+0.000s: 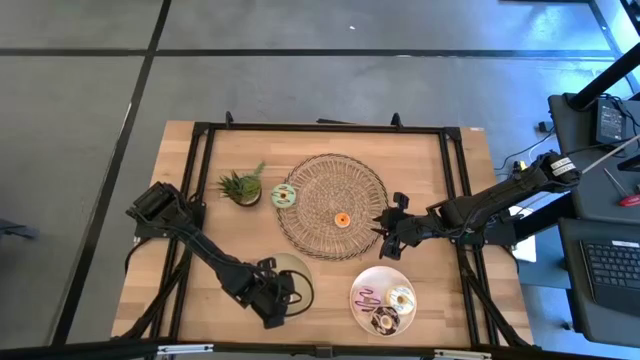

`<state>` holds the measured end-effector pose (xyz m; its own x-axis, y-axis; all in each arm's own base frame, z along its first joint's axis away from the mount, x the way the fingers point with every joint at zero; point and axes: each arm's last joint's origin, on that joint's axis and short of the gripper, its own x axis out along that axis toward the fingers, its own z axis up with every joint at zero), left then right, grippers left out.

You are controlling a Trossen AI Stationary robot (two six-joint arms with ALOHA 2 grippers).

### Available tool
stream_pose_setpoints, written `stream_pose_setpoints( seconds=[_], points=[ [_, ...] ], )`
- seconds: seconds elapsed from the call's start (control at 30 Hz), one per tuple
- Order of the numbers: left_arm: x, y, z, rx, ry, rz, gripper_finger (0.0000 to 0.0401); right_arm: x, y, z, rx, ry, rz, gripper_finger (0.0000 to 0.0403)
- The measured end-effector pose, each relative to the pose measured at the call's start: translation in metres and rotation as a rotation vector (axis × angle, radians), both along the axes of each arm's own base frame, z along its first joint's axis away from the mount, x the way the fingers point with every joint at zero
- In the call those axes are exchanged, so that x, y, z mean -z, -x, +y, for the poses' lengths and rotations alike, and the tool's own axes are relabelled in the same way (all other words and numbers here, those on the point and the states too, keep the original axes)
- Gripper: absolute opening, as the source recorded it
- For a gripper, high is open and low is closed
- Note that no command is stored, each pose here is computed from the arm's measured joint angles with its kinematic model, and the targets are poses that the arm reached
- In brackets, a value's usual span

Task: Pick & Place donuts
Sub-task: Put the small black donut on the light gray plate, then put the small yellow donut on the light gray plate

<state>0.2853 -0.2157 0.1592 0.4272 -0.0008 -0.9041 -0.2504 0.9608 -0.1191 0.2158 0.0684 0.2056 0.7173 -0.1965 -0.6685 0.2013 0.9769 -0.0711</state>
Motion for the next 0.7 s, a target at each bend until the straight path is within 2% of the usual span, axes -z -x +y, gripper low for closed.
stream_pose_setpoints(
  seconds=[0.43, 0.7],
  points=[
    [0.0, 0.0, 0.0001, -0.002, 0.0, 0.0, 0.0091, 0.0, 0.0, 0.0, 0.0, 0.0, 0.0, 0.0132],
    [0.0016, 0.0028, 0.0041, 0.003, -0.035, 0.04, 0.0124, 0.0, 0.0, 0.0, -0.001, -0.001, 0.0, 0.0132]
  ],
)
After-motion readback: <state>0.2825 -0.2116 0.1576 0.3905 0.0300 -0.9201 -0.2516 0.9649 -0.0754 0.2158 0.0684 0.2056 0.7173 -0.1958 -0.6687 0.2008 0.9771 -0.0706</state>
